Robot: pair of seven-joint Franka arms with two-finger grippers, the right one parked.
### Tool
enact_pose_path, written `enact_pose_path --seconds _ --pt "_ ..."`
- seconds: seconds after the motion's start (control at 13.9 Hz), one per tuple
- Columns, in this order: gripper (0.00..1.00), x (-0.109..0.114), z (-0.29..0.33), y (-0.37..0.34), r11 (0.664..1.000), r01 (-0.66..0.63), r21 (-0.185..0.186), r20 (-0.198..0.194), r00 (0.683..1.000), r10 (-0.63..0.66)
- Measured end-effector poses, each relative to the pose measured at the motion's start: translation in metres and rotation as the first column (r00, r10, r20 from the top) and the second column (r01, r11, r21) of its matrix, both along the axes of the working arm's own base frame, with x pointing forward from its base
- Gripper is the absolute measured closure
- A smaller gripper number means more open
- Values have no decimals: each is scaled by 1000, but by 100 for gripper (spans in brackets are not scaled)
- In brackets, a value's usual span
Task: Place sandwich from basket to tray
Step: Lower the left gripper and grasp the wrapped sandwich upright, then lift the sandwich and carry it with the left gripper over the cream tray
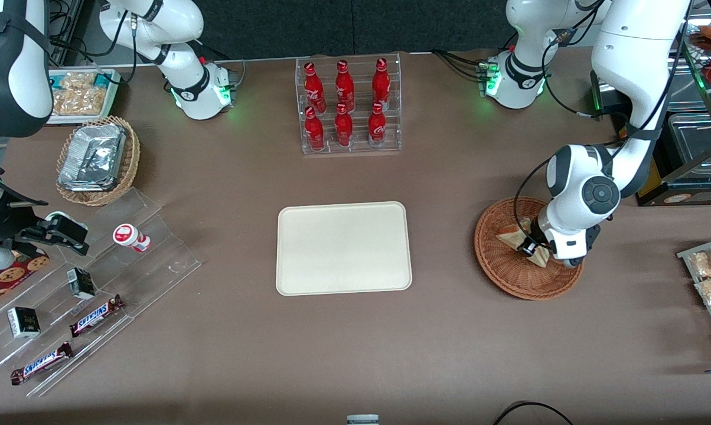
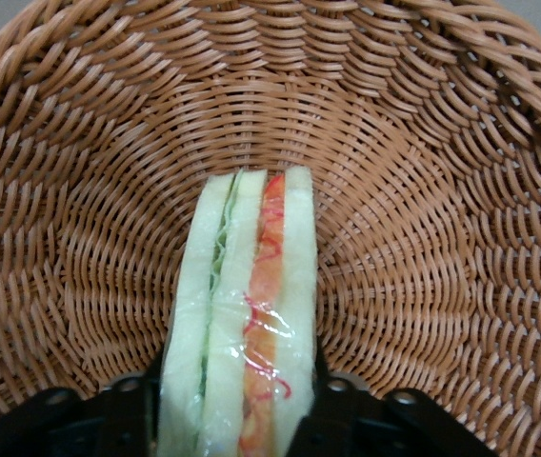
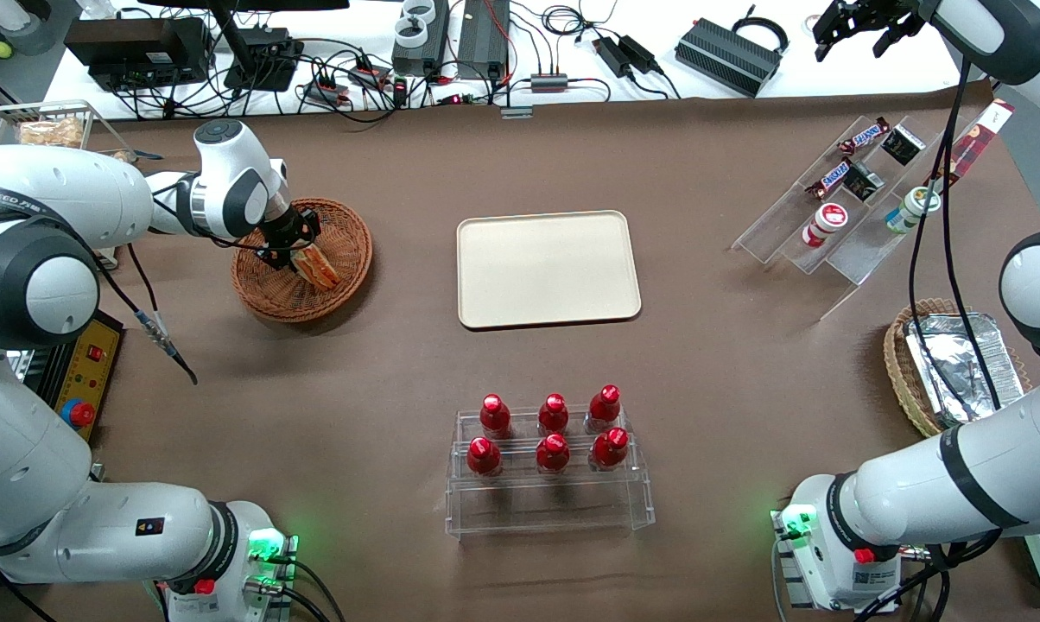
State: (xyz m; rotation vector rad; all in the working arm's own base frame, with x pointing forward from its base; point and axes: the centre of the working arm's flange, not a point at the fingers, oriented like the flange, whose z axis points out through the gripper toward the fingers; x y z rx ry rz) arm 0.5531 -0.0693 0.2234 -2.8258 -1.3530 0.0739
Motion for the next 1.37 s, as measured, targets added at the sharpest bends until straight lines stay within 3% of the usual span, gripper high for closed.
enact_pose_path --seconds 0.22,0.43,0.58,0.79,0.94,1.08,1.37 --pt "66 11 20 -5 1000 13 -2 23 1000 -13" --pt "71 28 81 -33 993 115 -5 -12 993 -115" --pt "81 38 139 -76 981 194 -18 -19 981 -194" --pt "81 40 216 -154 946 318 -54 8 948 -318" --pt "81 32 244 -209 911 405 -78 28 914 -404" --pt "83 22 251 -262 862 502 -72 36 865 -501" --pt "84 3 232 -360 719 688 -98 62 725 -686"
